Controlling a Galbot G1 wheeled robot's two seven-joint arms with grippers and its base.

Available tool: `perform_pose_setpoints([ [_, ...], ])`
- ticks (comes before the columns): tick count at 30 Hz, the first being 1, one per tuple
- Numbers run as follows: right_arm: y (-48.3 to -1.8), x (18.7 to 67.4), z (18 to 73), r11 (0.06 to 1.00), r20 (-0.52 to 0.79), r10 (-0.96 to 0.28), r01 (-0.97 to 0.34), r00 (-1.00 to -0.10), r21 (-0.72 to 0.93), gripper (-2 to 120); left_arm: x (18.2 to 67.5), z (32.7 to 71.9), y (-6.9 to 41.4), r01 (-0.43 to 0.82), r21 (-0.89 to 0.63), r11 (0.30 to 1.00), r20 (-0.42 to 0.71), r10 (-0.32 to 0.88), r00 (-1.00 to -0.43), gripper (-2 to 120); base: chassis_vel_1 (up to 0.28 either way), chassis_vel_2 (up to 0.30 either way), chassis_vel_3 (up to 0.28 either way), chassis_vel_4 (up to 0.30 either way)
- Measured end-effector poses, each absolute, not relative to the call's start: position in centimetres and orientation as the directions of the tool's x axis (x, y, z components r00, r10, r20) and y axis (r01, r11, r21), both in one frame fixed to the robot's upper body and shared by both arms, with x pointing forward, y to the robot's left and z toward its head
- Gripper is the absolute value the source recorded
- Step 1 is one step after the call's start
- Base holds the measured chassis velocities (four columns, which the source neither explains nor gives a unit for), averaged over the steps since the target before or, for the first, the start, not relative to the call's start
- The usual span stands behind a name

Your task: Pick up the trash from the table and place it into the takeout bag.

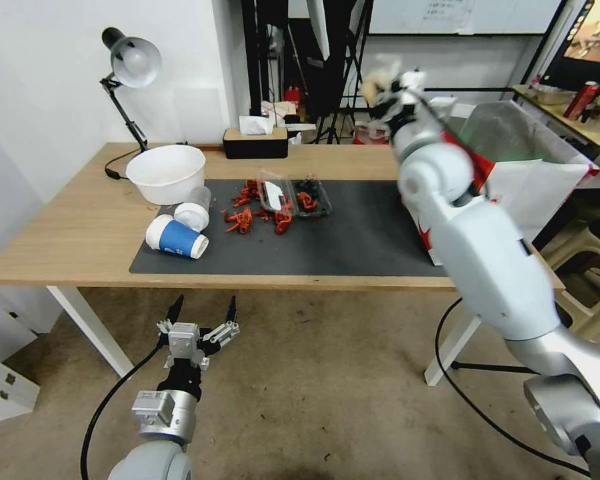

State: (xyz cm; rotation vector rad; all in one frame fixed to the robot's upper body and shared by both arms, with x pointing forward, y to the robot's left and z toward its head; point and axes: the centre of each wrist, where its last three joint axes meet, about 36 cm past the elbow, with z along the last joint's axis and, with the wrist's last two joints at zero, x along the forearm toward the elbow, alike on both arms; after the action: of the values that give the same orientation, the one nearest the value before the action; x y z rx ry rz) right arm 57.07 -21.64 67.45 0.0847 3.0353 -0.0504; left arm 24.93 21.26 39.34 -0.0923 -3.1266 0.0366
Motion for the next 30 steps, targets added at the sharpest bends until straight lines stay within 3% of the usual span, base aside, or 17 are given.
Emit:
perform_pose_setpoints([
  [7, -25.6, 55.6, 67.1, 0.972, -0.028, 0.198, 0.2, -0.98, -0.125, 3, 25.0, 39.6, 21.0, 0.072, -0.019, 0.997, 0.008, 0.072, -0.997, 100, 0.0, 0.0, 0.0, 0.0],
  [17, -28.2, 54.2, 65.9, 0.963, 0.066, 0.239, 0.228, -0.969, -0.142, 3, 25.0, 39.9, 20.7, 0.082, -0.018, 0.996, 0.004, 0.082, -0.997, 100, 0.0, 0.0, 0.0, 0.0],
  [27, -30.5, 52.2, 65.7, 0.961, 0.094, 0.26, 0.248, -0.961, -0.122, 35, 24.9, 40.0, 20.5, 0.091, -0.016, 0.996, 0.001, 0.091, -0.996, 100, 0.0, 0.0, 0.0, 0.0],
  [30, -31.5, 51.5, 65.7, 0.96, 0.1, 0.269, 0.259, -0.958, -0.11, 50, 24.9, 40.1, 20.3, 0.096, -0.015, 0.995, -0.002, 0.096, -0.995, 100, 0.0, 0.0, 0.0, 0.0],
])
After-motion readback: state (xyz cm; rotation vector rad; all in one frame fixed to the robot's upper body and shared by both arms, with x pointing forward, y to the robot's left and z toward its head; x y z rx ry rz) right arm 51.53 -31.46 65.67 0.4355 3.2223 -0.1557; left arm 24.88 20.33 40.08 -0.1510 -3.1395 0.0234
